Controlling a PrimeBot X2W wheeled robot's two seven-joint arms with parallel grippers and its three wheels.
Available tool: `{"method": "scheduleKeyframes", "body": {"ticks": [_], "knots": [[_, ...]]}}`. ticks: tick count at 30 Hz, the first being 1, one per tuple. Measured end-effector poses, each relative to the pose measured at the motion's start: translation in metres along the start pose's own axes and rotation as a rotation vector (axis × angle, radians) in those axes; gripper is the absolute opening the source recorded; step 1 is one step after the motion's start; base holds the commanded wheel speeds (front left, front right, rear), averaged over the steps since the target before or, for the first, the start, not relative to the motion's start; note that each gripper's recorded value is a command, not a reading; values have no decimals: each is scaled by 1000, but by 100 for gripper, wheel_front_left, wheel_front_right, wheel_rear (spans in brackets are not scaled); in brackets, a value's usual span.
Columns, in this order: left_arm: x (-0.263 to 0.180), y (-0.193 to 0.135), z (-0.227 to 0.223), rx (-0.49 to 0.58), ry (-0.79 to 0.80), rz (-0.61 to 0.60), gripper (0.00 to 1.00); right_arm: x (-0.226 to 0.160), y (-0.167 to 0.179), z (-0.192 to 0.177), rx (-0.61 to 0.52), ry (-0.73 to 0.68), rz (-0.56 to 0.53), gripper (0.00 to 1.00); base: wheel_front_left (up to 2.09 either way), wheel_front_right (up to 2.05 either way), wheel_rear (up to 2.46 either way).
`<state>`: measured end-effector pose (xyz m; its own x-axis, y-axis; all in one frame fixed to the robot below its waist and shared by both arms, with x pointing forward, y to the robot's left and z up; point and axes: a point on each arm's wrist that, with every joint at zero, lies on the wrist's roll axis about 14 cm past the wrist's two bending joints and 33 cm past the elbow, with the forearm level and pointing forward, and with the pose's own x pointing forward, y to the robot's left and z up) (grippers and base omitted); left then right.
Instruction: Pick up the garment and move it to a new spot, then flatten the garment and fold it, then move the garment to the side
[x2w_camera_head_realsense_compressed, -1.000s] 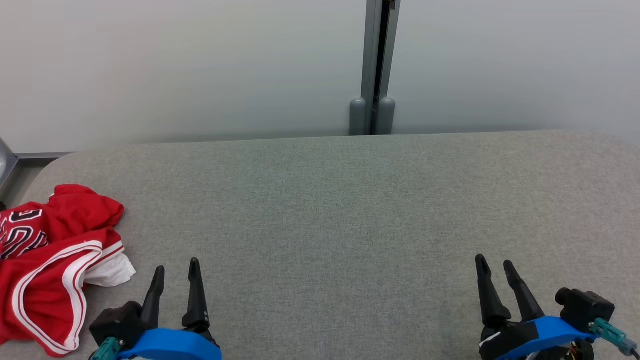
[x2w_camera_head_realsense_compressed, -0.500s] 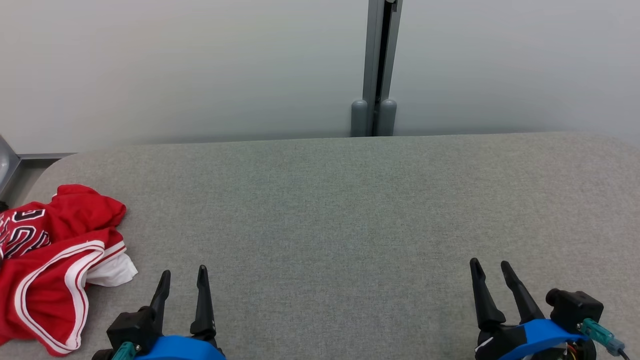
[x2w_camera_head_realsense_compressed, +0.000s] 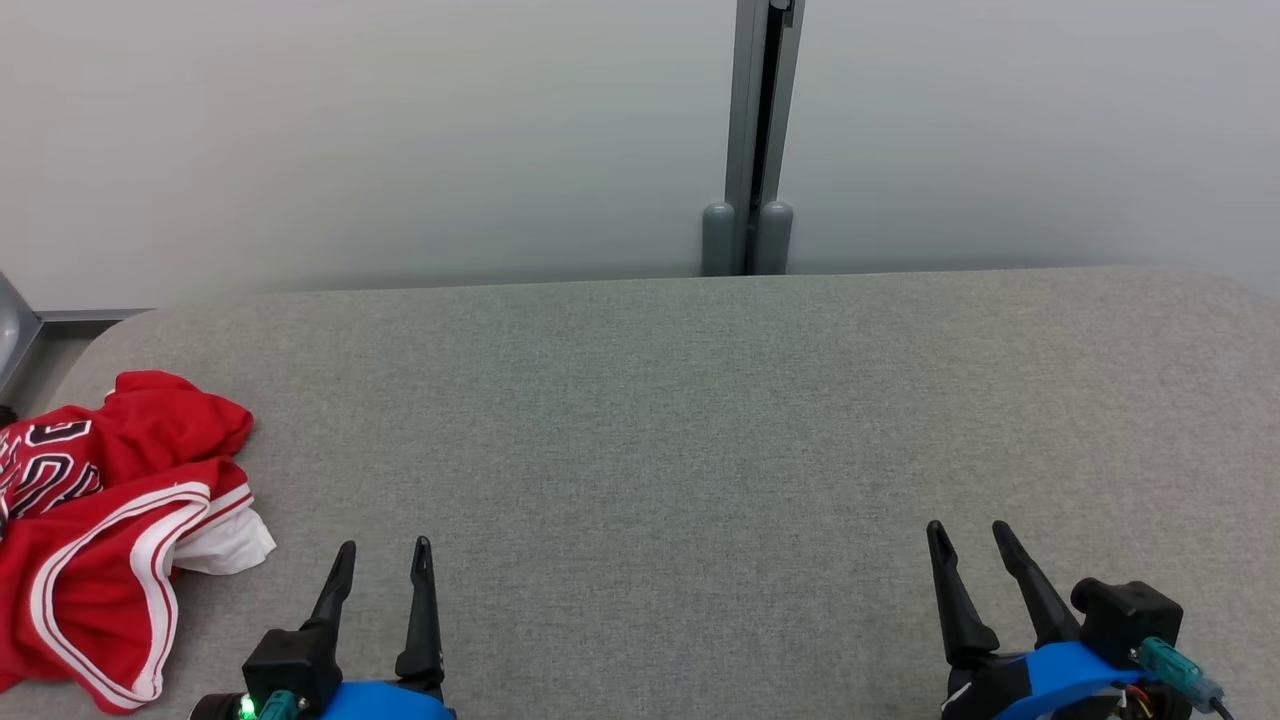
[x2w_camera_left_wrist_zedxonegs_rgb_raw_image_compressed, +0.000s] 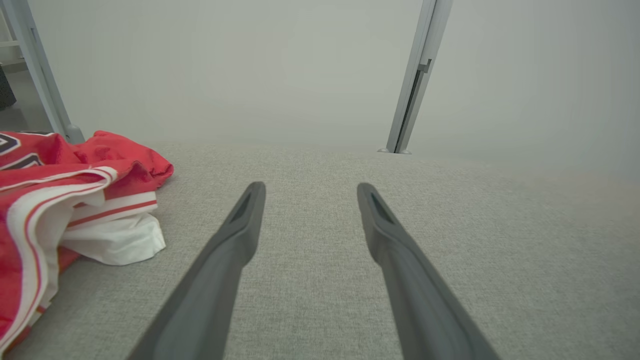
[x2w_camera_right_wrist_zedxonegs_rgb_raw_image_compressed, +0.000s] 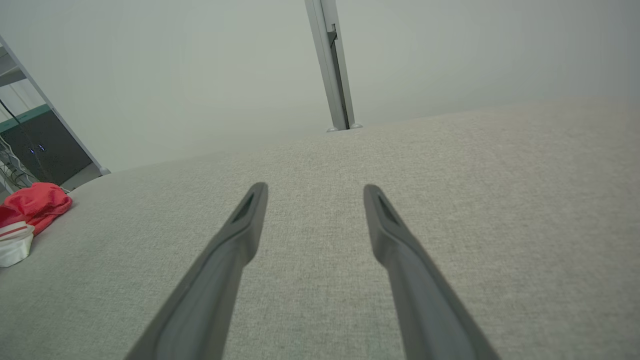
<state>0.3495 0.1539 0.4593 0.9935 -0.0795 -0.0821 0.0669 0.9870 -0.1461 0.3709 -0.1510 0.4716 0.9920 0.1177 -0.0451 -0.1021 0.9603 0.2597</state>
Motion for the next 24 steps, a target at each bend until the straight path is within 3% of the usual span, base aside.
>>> {"method": "scheduleKeyframes", "body": {"ticks": [12, 24], "knots": [[-3, -3, -2, 54, -7, -17, 100, 0, 6, 3, -72, -14, 27, 100, 0, 0, 0], [-5, -1, -2, 35, -7, -8, 100, -2, 5, 6, -75, -24, 25, 100, 0, 0, 0]]}}
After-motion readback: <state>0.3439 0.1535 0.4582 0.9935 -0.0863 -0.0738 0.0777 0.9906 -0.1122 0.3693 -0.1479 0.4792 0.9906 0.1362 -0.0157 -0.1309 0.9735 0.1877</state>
